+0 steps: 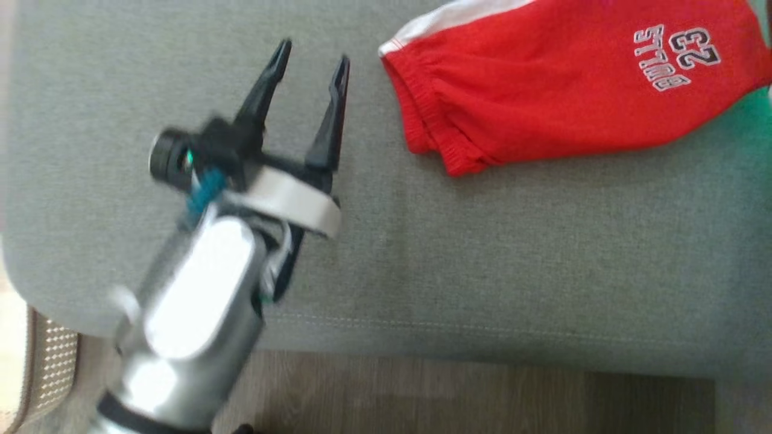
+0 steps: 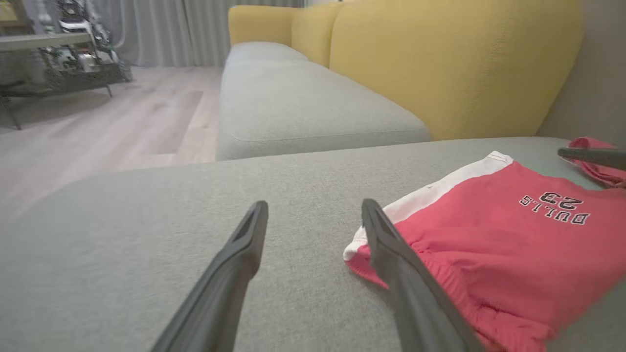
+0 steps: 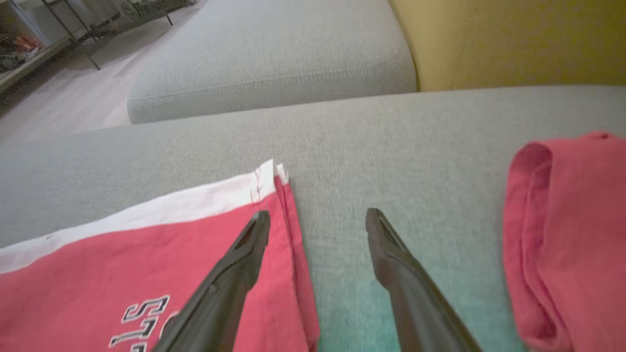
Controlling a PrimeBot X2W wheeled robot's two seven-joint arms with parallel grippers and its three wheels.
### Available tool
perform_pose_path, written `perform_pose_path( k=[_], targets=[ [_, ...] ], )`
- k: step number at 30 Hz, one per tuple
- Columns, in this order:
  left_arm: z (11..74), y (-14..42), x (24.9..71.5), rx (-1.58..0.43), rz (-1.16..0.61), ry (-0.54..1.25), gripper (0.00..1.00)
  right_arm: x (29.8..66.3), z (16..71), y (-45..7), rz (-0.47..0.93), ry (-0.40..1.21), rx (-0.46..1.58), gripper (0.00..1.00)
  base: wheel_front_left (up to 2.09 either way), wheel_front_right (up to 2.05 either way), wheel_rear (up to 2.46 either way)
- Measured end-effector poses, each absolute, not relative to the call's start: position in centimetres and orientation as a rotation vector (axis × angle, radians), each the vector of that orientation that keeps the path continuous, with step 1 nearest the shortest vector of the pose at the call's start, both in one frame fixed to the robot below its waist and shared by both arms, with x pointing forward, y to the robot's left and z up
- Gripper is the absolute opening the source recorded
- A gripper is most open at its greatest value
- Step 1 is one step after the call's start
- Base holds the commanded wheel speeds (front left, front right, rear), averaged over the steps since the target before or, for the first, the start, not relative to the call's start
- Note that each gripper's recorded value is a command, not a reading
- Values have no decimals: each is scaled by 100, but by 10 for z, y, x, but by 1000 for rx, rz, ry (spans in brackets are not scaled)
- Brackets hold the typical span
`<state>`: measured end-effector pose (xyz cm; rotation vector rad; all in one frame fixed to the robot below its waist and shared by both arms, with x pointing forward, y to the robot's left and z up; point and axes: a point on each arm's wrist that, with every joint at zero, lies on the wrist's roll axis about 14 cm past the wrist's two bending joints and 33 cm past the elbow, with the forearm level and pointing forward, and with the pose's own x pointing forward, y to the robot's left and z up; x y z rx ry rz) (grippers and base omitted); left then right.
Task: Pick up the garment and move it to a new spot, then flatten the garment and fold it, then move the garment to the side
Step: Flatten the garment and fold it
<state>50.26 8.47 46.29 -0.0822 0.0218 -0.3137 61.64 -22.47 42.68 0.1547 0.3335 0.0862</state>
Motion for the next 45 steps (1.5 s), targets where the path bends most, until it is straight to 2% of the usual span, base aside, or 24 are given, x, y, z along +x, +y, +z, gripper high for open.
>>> perform_pose_path(
  k=[9, 21, 22, 23, 25, 32, 45],
  targets=[
    [484, 104, 432, 19, -164, -39, 100, 595, 402, -216, 76, 440, 181, 100, 0, 0, 0],
    [499, 137, 386, 100, -3, -55, 100, 610, 372, -204, 42, 554, 130, 100, 0, 0, 0],
    [500, 138, 385, 101, -1, -56, 100, 611, 372, -203, 42, 561, 134, 79, 0, 0, 0],
    [501, 138, 384, 102, 1, -58, 100, 610, 371, -202, 41, 569, 136, 44, 0, 0, 0],
    [502, 139, 384, 107, 1, -61, 100, 609, 370, -201, 41, 580, 137, 0, 0, 0, 0],
    [505, 136, 381, 106, -8, -73, 100, 602, 379, -191, 65, 593, 141, 0, 0, 0, 0],
    [516, 104, 381, 83, -123, -121, 100, 581, 435, -236, 16, 460, 105, 0, 0, 0, 0]
  ],
)
